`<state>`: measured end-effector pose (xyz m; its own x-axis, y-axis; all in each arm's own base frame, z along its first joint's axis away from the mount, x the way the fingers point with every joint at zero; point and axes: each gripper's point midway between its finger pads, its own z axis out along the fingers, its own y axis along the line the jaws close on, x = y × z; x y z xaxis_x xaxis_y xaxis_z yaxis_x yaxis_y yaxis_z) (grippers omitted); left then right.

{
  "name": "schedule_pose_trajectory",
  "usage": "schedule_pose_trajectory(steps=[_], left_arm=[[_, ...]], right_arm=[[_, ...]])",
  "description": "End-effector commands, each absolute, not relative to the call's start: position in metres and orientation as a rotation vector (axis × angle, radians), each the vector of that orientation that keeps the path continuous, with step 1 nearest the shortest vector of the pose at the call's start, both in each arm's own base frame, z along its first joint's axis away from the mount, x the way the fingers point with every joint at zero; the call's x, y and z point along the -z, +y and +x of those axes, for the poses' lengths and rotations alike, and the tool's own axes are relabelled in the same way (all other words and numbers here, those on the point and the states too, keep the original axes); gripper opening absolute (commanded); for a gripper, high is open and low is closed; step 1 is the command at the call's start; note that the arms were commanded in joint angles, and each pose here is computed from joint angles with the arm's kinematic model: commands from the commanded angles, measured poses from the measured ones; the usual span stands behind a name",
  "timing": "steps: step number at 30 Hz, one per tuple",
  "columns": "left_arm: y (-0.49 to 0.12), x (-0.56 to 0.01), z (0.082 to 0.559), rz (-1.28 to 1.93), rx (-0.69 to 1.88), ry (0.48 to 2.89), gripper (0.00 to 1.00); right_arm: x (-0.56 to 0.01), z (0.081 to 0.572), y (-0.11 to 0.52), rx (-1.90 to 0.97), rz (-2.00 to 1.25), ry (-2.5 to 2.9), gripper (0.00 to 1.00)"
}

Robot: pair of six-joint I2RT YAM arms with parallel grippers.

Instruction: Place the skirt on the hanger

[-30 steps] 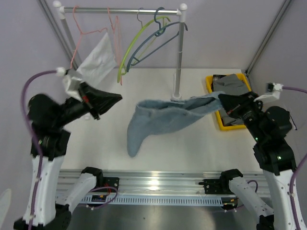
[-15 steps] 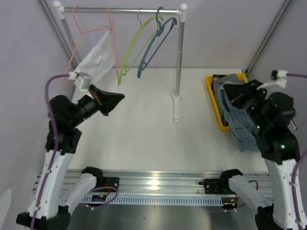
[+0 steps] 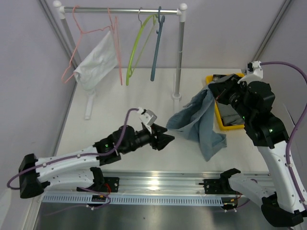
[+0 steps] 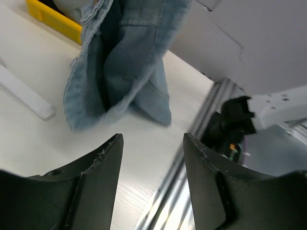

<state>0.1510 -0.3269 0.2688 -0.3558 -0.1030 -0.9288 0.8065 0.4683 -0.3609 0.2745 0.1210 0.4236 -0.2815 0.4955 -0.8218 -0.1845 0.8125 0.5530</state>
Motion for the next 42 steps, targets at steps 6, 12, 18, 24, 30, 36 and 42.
schedule_pose_trajectory(steps=[6,12,18,24,30,36,42], left_arm=[[-0.345,-0.282,0.210,0.434,0.803,1.570,0.66],[-0.350,-0.266,0.220,0.458,0.776,1.631,0.66],[-0.378,-0.238,0.210,0.560,0.863,1.729,0.65],[-0.390,-0.214,0.186,0.538,0.962,1.833,0.64],[-0.362,-0.197,0.183,0.421,0.931,1.893,0.61],[-0.363,-0.194,0.176,0.446,0.952,1.928,0.56],[-0.369,-0.191,0.177,0.453,0.952,1.936,0.31]], right_arm=[[-0.464,0.278,0.132,-0.692,0.212,1.625,0.00],[-0.478,0.274,0.138,-0.706,0.184,1.613,0.00],[-0.481,0.273,0.138,-0.696,0.180,1.611,0.00],[-0.479,0.274,0.135,-0.675,0.182,1.614,0.00],[-0.476,0.274,0.134,-0.660,0.179,1.622,0.00],[-0.475,0.274,0.132,-0.651,0.185,1.620,0.00],[-0.472,0.273,0.131,-0.645,0.183,1.627,0.00]])
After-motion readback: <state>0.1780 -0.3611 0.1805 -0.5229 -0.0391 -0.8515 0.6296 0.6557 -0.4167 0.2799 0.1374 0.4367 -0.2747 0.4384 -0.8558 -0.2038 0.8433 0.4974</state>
